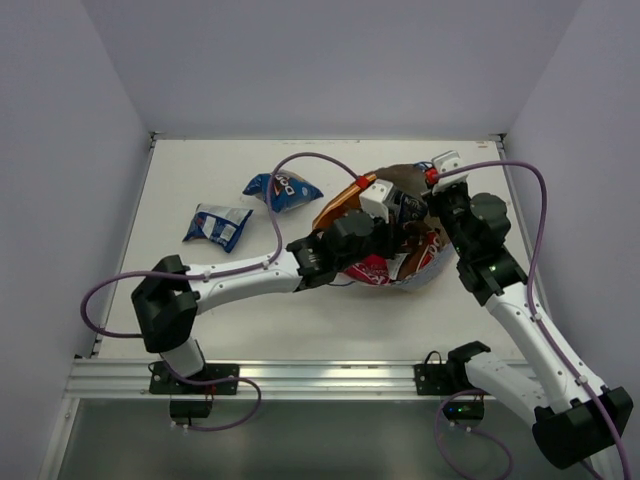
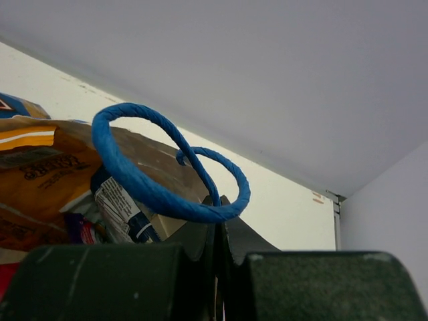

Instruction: Take the snacks out of the paper bag

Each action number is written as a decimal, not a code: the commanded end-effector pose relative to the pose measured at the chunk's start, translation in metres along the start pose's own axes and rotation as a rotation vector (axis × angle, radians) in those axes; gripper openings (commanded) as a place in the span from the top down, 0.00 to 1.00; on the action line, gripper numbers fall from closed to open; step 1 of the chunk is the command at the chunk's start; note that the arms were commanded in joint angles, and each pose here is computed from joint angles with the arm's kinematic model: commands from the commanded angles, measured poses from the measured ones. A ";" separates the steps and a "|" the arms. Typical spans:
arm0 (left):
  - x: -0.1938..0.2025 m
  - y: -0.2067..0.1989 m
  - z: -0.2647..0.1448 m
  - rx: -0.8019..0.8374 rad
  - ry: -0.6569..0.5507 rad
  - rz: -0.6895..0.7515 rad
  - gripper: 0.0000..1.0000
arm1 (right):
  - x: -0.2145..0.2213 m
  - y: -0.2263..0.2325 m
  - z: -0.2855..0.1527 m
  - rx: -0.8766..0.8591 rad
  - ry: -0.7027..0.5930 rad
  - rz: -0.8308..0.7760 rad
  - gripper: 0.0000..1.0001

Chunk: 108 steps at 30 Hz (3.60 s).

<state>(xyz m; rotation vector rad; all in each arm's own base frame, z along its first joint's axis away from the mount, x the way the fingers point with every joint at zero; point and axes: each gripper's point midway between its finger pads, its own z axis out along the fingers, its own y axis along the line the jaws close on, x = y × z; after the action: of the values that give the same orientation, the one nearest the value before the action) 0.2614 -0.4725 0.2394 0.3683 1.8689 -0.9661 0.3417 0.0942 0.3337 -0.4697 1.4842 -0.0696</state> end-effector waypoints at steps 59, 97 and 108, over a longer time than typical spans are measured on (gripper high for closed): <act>-0.089 0.253 -0.149 -0.764 -0.095 0.072 0.23 | -0.010 -0.027 -0.003 0.097 -0.028 -0.005 1.00; -0.029 0.024 -0.045 0.312 0.088 0.852 0.03 | -0.055 -0.020 0.008 -0.022 -0.125 -0.127 1.00; 0.004 0.057 0.018 0.327 0.116 1.251 0.05 | -0.054 -0.007 0.005 -0.085 -0.130 -0.099 1.00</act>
<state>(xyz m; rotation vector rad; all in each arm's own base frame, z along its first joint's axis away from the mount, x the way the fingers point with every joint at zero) 0.2890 -0.4340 0.1823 1.5226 1.3610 -0.4550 0.3512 0.1027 0.3528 -0.6312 1.4491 -0.0883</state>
